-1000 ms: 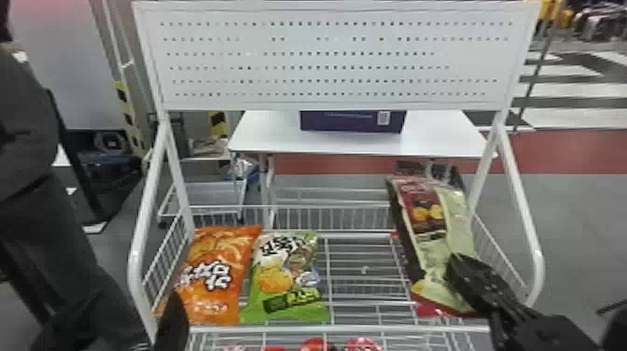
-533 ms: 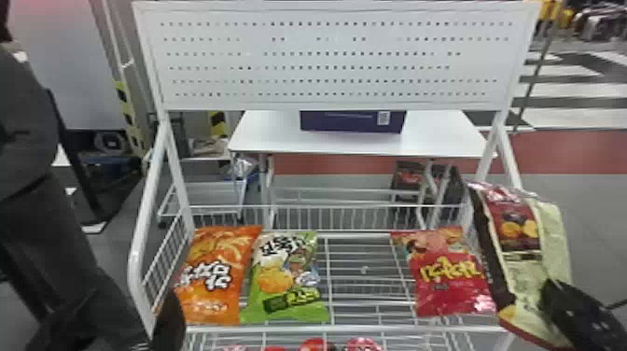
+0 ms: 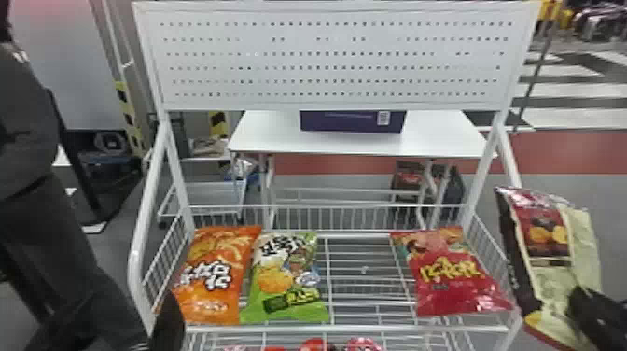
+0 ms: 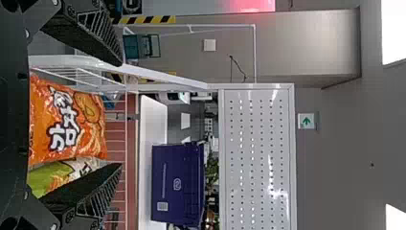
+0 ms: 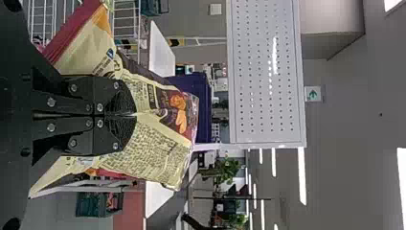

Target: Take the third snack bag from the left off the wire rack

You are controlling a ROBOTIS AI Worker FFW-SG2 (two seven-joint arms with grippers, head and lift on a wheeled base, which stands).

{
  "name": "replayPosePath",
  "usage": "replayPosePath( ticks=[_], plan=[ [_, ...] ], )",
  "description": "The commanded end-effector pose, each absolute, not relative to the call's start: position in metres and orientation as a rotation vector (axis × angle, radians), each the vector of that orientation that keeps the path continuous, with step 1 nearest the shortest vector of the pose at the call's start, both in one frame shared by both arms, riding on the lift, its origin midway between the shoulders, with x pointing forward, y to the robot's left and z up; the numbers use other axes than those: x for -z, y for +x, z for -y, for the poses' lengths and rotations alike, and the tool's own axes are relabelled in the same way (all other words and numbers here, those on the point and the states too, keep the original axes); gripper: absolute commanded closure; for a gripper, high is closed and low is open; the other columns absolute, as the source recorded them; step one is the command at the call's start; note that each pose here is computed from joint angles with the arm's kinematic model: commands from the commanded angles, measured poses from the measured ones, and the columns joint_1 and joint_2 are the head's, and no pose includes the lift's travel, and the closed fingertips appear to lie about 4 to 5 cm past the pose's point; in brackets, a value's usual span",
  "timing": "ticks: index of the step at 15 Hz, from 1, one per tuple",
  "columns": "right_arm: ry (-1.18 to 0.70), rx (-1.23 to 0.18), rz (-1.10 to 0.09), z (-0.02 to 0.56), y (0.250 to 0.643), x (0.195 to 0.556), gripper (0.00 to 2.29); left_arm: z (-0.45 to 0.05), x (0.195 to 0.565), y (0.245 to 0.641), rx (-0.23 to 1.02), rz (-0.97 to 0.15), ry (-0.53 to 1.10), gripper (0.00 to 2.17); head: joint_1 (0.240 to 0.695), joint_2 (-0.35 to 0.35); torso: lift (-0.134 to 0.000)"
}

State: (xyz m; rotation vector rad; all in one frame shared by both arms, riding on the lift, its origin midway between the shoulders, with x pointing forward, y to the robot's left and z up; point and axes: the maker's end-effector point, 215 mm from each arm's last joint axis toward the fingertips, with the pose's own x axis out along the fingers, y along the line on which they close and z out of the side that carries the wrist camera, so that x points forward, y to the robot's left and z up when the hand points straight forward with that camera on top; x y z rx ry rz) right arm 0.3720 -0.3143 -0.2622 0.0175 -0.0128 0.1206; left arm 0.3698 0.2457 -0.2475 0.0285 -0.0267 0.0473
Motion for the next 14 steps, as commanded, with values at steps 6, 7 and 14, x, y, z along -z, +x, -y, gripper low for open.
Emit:
replayPosePath(
  ticks=[6, 7, 14],
  plan=[
    [0.013, -0.132, 0.024, 0.3104, 0.3718, 0.2596, 2.24, -0.2476, 0.2468, 0.3673, -0.053, 0.03, 0.026, 0.14, 0.499, 0.0, 0.0],
    [0.008, -0.131, 0.024, 0.3106, 0.3718, 0.2597, 2.24, -0.2476, 0.2463, 0.3677, -0.053, 0.032, 0.026, 0.14, 0.499, 0.0, 0.0],
    [0.008, -0.134, 0.03, 0.3091, 0.3726, 0.2586, 2.24, -0.2481, 0.2452, 0.3689, -0.052, 0.035, 0.029, 0.14, 0.499, 0.0, 0.0]
  ],
)
